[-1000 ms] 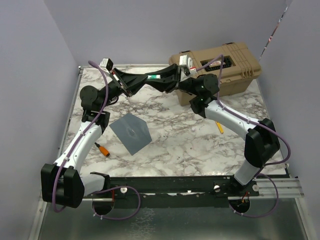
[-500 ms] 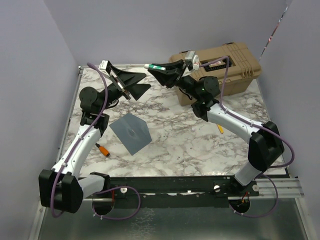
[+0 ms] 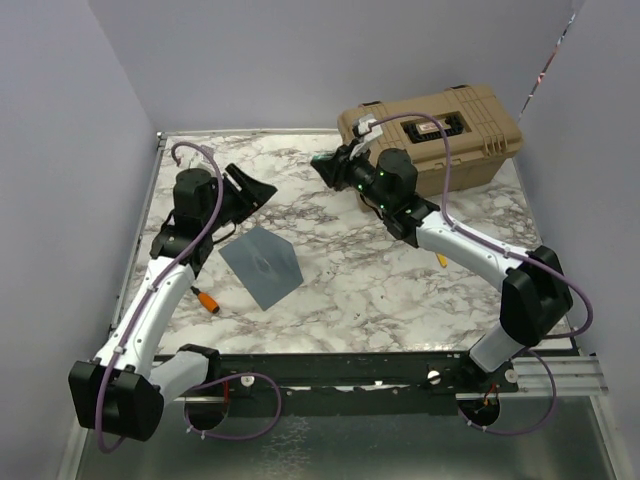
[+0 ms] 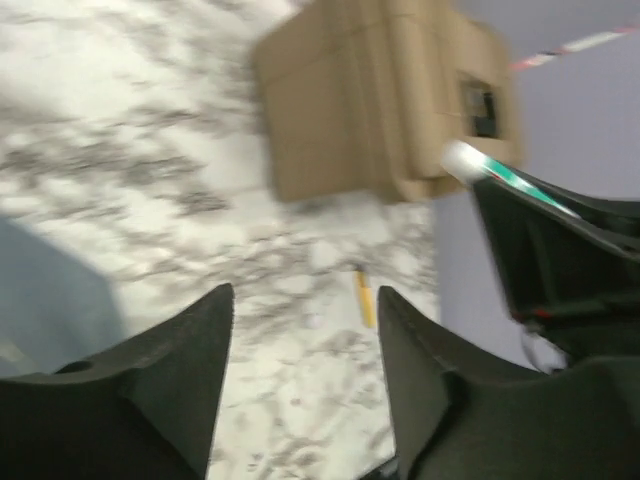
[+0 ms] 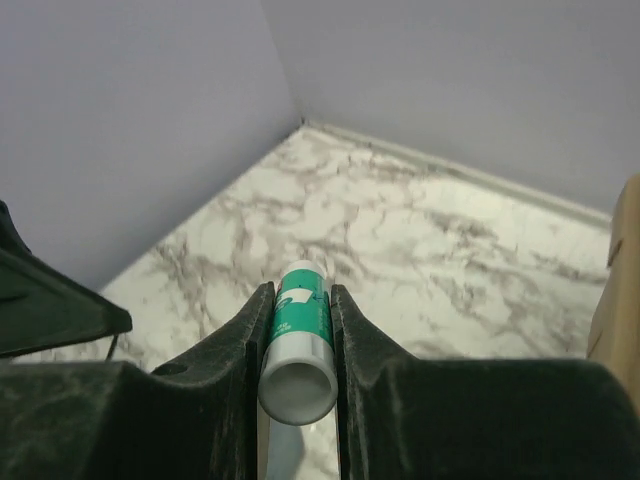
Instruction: Place the letter into the envelope and seal it
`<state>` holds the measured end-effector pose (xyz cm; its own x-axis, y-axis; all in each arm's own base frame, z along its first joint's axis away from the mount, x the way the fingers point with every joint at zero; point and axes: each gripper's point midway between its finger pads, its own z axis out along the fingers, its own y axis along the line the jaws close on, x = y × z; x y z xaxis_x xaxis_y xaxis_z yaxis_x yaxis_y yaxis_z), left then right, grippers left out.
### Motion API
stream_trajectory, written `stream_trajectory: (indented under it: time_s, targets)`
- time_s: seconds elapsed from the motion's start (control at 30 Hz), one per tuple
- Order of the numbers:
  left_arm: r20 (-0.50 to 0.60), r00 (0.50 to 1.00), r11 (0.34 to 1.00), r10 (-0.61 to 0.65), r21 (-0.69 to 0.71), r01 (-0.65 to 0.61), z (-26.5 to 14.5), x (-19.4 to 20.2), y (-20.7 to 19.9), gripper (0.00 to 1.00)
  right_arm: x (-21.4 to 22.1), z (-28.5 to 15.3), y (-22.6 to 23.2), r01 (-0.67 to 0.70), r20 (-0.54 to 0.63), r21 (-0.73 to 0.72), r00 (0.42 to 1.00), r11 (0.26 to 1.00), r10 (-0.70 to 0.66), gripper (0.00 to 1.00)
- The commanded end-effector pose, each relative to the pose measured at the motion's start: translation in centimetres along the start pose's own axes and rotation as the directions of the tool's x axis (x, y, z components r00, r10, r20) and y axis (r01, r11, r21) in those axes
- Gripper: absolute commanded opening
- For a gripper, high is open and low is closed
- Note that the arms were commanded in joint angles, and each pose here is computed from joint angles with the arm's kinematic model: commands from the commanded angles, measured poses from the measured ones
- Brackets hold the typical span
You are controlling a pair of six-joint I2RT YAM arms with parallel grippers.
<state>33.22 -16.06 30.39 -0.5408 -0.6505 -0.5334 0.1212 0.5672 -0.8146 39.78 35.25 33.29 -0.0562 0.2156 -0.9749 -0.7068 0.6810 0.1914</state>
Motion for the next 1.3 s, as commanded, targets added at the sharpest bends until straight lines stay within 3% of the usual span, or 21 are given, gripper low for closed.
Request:
stream_trajectory:
  time_s: [0.0,0.23,0.37,0.57,0.77,1.0,1.27]
  targets:
    - [-0.042,0.991,0.871,0.128,-0.474,-0.132,-1.4,2.3,13.0,0.56,8.5,-2.0,1.2,-0.010,-0.274,0.056,0.961,0.998,0.025,0.00]
    - [-0.214,0.976,0.788,0.045,-0.593,-0.166,-1.1,6.7,18.6,0.50,17.4,-2.7,7.4,-0.072,-0.489,-0.039,0.871,0.997,0.044,0.00]
    - [-0.252,0.967,0.746,0.032,-0.638,-0.191,-0.6,7.5,21.7,0.44,21.8,-2.1,9.1,-0.076,-0.593,-0.054,0.805,0.996,0.029,0.00]
    - [-0.257,0.966,0.745,-0.032,-0.650,-0.149,1.1,7.2,24.6,0.33,24.9,-0.5,10.0,-0.055,-0.665,-0.007,0.746,0.998,0.036,0.00]
    - [-0.241,0.962,0.740,-0.126,-0.669,-0.071,1.3,7.2,27.6,0.08,26.9,0.0,10.9,-0.053,-0.687,-0.047,0.727,0.997,0.007,0.00]
    - [-0.231,0.942,0.732,-0.245,-0.681,0.023,0.8,8.3,29.9,0.00,29.5,0.8,11.6,0.004,-0.704,-0.087,0.707,0.996,-0.064,0.00]
    - [-0.212,0.896,0.651,-0.391,-0.752,0.106,-1.3,11.1,32.3,0.00,31.5,1.3,11.6,0.118,-0.714,-0.134,0.677,0.984,-0.178,0.00]
